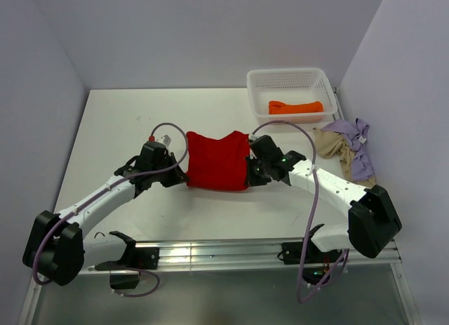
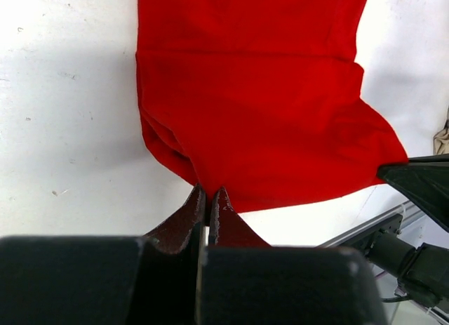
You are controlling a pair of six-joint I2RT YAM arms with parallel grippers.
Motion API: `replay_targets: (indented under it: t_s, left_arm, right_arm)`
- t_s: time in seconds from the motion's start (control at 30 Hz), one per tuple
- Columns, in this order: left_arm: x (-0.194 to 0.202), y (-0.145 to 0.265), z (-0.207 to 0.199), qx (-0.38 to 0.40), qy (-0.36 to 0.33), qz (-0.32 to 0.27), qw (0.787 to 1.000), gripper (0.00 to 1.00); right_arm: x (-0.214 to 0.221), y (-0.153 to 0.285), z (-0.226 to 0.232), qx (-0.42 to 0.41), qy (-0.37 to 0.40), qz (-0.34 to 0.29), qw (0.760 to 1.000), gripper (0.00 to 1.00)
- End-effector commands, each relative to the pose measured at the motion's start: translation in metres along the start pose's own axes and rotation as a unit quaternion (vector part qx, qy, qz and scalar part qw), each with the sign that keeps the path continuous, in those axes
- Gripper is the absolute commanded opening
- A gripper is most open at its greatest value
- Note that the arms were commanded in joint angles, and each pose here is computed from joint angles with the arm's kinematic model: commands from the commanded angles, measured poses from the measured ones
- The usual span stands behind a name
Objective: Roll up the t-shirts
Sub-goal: Fold the tshirt
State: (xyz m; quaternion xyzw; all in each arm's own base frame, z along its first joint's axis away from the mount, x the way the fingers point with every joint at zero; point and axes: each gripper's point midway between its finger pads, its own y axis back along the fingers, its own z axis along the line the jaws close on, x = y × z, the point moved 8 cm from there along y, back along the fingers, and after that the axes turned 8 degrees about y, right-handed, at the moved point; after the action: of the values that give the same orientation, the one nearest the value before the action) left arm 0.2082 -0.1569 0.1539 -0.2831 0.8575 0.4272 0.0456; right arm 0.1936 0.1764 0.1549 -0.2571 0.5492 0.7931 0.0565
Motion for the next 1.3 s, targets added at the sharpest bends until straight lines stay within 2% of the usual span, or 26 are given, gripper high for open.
replay_targets:
  t_s: [0.0,0.27,0.6,0.83,1.27]
  left_arm:
    - [-0.006,0.009,-0.008,0.032,-0.013,-0.020,0.999,0.00]
    - [0.026,0.019,0.019,0.042,0.006,-0.003,0.999,0.00]
    - [0.059,0.026,0.027,0.049,0.012,0.018,0.999,0.00]
    - [0.052,0.031,0.021,0.037,0.004,0.010,0.999,0.00]
    - [0.007,0.032,-0.013,0.045,-0.008,0.000,0.999,0.00]
  right_arm:
    - [0.002,0.008,-0.001,-0.012,0.010,-0.012,1.000,0.00]
    - [0.034,0.007,-0.003,-0.038,0.001,-0.009,0.999,0.00]
    - [0.063,0.013,-0.003,-0.044,-0.005,-0.005,0.999,0.00]
    - [0.056,0.025,-0.002,-0.027,-0.013,-0.005,1.000,0.00]
    - [0.014,0.042,-0.001,-0.011,-0.007,-0.018,1.000,0.00]
